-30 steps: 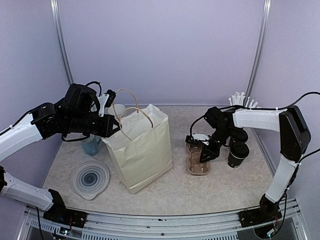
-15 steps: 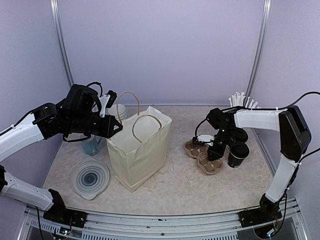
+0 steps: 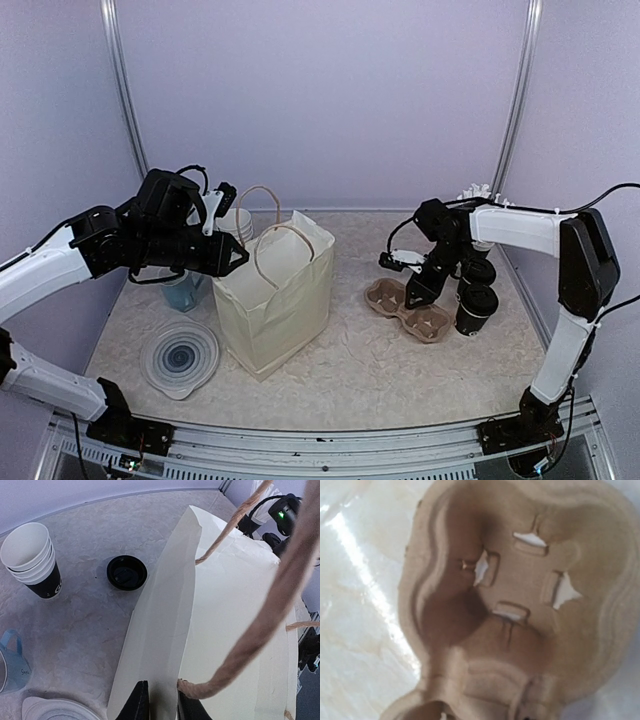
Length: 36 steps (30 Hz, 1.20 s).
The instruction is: Pack the takeout coffee
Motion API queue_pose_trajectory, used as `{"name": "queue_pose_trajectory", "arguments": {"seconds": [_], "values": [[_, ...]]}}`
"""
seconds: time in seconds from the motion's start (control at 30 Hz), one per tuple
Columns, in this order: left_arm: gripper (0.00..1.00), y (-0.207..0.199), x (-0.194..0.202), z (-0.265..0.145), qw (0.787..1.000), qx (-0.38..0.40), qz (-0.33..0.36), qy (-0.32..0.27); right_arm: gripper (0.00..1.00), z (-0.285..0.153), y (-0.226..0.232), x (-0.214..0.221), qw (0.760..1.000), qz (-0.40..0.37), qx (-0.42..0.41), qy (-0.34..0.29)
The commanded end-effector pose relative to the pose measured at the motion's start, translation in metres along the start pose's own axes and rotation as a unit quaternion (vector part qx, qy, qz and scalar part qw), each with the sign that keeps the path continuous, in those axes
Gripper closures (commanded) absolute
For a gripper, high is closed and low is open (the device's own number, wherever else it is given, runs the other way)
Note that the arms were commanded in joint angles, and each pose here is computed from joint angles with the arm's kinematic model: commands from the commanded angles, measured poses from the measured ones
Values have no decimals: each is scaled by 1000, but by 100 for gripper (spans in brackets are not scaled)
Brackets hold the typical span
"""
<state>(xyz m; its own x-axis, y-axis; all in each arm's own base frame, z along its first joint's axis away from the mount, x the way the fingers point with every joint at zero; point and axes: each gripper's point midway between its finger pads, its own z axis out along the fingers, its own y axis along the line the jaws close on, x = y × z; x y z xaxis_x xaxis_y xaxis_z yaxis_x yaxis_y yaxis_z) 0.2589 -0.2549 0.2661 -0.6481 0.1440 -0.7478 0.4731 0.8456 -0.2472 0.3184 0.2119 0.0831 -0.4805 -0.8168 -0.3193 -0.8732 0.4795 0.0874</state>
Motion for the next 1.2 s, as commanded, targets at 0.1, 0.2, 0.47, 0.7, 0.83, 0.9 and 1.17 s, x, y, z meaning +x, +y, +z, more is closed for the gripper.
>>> {"name": "queue_pose_trajectory", "arguments": {"seconds": [0.1,0.2,0.47,0.7,0.83,0.9,1.17], "values": [[77,-2,-12,-1,1000,-1,8,-12,58,11,0,0,999,21,-18,17],[76,-2,-12,0,1000,-2,8,-13,55,15,-1,1,999,22,-17,24],[71,-2,-15,2,1000,-4,8,-13,53,25,-6,5,999,27,-3,42],[69,-3,-21,0,1000,-6,8,-21,54,33,-1,3,998,22,-7,52],[69,-3,-26,-2,1000,-8,8,-29,64,35,0,3,998,19,-5,57],[69,-2,-27,-1,999,-9,9,-30,72,33,-2,2,998,19,1,56],[76,1,-36,0,999,-6,15,-32,75,-14,6,-26,1000,-10,5,-10]]}}
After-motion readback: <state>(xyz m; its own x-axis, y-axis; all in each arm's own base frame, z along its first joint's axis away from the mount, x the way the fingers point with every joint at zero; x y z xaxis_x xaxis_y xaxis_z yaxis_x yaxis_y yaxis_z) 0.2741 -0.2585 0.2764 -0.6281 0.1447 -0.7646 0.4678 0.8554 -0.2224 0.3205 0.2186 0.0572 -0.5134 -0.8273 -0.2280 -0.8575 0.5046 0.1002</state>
